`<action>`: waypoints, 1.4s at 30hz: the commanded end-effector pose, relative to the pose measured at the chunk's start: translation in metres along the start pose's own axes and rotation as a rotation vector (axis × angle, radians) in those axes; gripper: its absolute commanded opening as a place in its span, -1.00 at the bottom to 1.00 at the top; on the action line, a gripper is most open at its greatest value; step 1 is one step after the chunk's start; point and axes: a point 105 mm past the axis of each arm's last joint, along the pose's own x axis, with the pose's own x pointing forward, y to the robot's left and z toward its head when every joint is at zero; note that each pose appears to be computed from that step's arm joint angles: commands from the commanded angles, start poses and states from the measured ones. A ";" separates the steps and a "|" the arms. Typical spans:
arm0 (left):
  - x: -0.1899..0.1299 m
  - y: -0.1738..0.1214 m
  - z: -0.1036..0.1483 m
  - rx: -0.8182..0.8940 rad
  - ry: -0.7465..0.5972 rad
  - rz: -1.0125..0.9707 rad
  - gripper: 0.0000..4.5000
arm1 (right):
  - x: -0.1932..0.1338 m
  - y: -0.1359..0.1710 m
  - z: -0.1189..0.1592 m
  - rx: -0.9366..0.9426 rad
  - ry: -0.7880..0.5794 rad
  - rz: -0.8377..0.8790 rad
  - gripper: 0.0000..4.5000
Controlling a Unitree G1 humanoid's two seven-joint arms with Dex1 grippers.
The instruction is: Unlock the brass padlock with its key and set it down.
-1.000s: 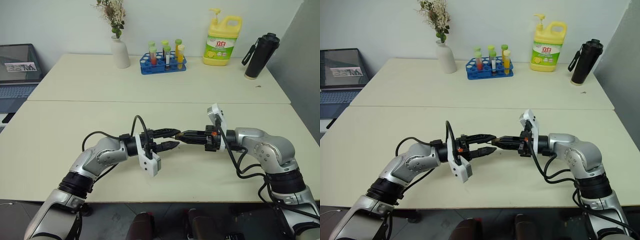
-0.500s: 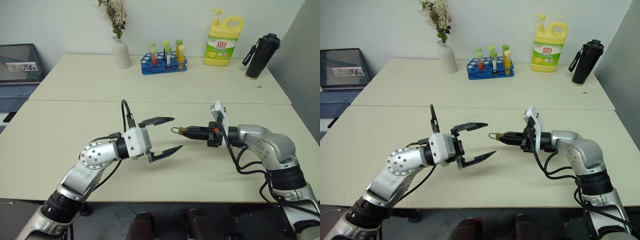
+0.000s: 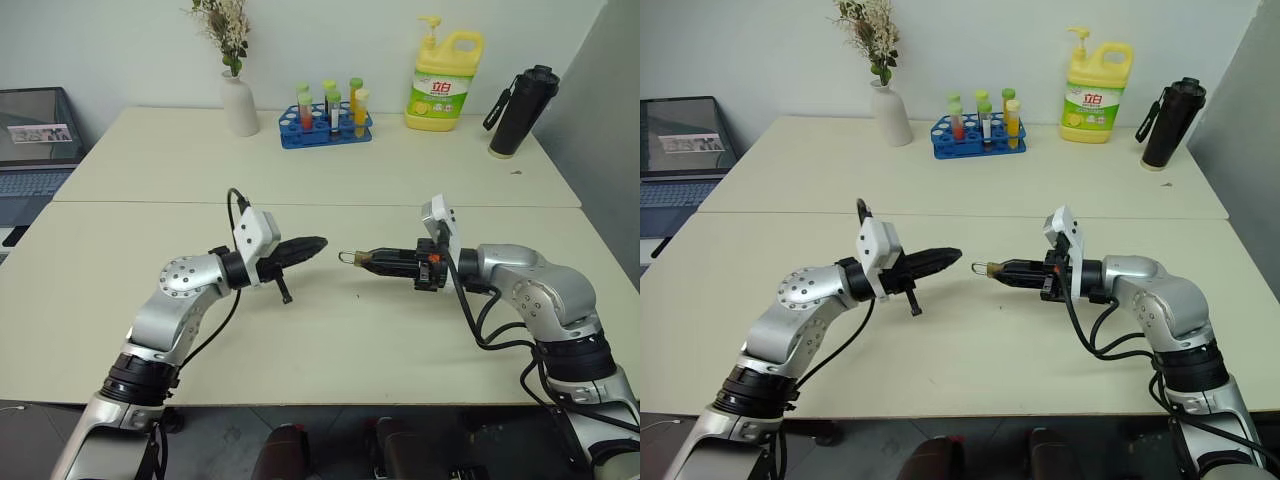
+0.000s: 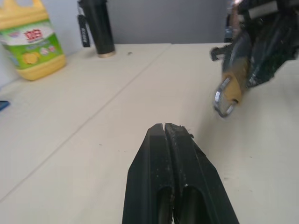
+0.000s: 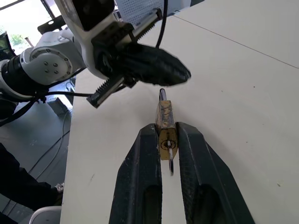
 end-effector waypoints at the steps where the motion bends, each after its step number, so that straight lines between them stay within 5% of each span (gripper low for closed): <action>1: 0.008 -0.005 0.005 0.025 -0.021 -0.049 -1.00 | -0.002 0.008 0.018 -0.057 -0.052 0.022 -0.93; 25: 0.005 -0.035 0.037 -0.074 -0.092 -0.151 -1.00 | -0.002 0.003 0.008 -0.031 -0.032 -0.001 -0.93; 42: 0.004 -0.026 0.056 -0.157 -0.150 -0.122 -1.00 | -0.001 0.006 0.004 -0.038 -0.016 0.013 -0.93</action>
